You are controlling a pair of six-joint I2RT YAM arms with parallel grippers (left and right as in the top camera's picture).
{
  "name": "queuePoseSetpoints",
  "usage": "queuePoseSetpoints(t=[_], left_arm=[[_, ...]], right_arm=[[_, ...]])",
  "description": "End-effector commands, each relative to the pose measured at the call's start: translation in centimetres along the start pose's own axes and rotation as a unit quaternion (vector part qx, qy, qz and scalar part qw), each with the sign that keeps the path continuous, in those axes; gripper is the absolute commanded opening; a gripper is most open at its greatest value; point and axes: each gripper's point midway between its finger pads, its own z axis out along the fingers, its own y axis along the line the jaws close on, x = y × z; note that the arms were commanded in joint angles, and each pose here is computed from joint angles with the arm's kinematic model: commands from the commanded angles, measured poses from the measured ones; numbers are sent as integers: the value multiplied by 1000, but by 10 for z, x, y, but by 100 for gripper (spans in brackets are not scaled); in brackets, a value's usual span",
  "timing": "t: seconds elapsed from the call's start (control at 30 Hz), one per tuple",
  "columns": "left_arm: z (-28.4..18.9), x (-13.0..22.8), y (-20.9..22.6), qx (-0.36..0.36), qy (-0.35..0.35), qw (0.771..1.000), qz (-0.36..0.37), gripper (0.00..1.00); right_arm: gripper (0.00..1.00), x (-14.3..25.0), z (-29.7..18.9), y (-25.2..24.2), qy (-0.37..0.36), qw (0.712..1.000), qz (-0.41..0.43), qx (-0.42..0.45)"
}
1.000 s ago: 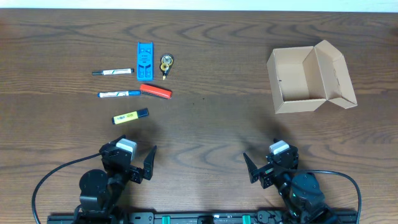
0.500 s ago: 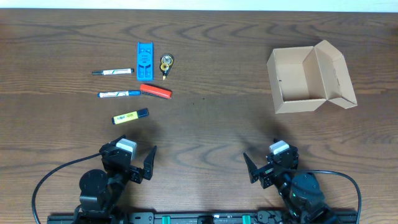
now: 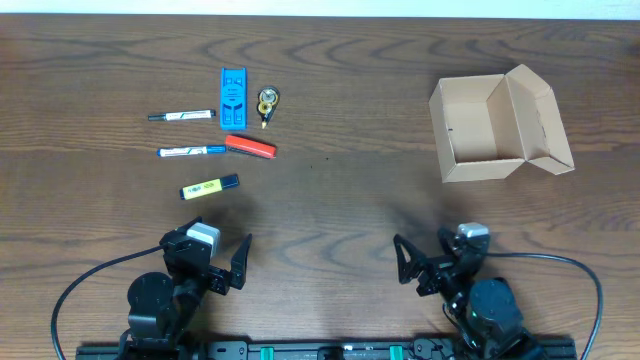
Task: Pack container
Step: 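Reach the right gripper into the cardboard box and grip its wall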
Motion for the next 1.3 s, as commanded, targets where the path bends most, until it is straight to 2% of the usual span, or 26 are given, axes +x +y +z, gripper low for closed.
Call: queuePoseSetpoints(t=[0.0, 0.17, 0.33, 0.53, 0.7, 0.8, 0.9, 1.13, 1.27], left_arm=[[3, 8, 1, -1, 6, 1000, -10, 95], [3, 8, 1, -1, 6, 1000, -10, 95], [3, 8, 1, -1, 6, 1000, -10, 95], [3, 8, 1, -1, 6, 1000, -10, 95], [3, 8, 1, -1, 6, 1000, -10, 95], [3, 8, 1, -1, 6, 1000, -10, 95], [3, 8, 1, -1, 6, 1000, -10, 95], [3, 8, 1, -1, 6, 1000, -10, 95], [3, 8, 1, -1, 6, 1000, -10, 95]], right_arm=[[99, -15, -1, 6, -34, 998, 50, -9], [99, -48, -4, 8, -85, 995, 61, -2], [99, -92, -8, 0, -94, 990, 78, 65], [99, -135, -2, -19, -38, 972, 147, 182], [99, -157, 6, -49, 14, 928, 229, 294], [99, -161, 16, -72, 56, 897, 268, 347], [99, -155, 33, -91, 106, 872, 311, 364], [99, -111, 64, -131, 206, 803, 402, 388], [99, -92, 72, -147, 230, 782, 409, 410]])
